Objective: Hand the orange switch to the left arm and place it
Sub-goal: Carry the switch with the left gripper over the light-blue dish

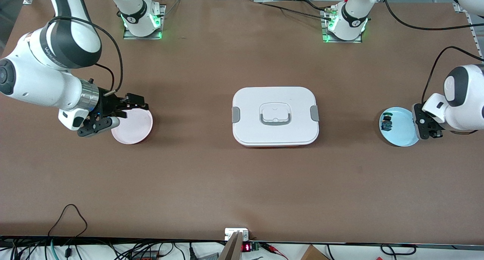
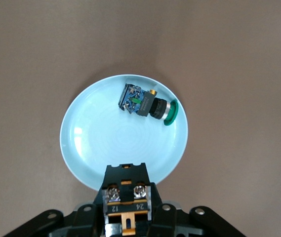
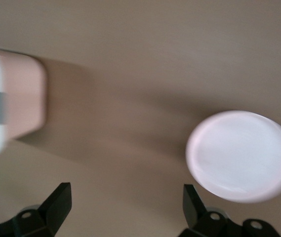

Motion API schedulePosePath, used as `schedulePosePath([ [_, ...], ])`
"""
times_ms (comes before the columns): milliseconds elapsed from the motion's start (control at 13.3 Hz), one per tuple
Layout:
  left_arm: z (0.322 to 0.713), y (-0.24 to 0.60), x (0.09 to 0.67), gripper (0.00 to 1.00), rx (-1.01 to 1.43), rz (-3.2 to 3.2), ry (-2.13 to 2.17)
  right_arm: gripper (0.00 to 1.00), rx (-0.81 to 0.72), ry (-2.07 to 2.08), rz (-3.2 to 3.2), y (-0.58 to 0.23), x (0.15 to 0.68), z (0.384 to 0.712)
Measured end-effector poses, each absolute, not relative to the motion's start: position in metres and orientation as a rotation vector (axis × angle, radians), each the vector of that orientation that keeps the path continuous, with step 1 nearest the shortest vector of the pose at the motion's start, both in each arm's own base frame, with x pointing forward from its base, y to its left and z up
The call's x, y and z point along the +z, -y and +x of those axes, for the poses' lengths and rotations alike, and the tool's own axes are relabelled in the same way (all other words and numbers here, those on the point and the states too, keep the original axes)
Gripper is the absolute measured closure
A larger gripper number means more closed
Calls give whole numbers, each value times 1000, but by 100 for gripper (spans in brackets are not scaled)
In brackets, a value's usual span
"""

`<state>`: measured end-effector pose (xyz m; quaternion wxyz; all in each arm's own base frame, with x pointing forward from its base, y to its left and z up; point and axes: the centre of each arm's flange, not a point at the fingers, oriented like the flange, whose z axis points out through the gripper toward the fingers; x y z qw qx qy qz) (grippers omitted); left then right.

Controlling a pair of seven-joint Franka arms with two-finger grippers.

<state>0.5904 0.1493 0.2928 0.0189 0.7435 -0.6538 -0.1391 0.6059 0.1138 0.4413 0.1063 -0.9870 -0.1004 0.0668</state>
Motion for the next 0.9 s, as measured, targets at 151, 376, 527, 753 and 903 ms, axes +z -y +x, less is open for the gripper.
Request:
schedulePosePath([
  [151, 576, -148, 257, 67, -344, 2310, 2084, 0, 264, 251, -3030, -97, 449, 605],
  [376, 554, -153, 217, 67, -244, 2323, 2114, 0, 298, 160, -3133, -56, 471, 607],
  [527, 549, -158, 206, 67, -248, 2298, 2117, 0, 243, 74, -3152, -24, 497, 610],
  [753, 545, -169, 187, 67, -244, 2291, 2121, 0, 170, 31, -3197, -3, 534, 609],
  [903, 544, -174, 183, 67, -236, 2295, 2134, 0, 170, 69, -3279, -6, 556, 606],
])
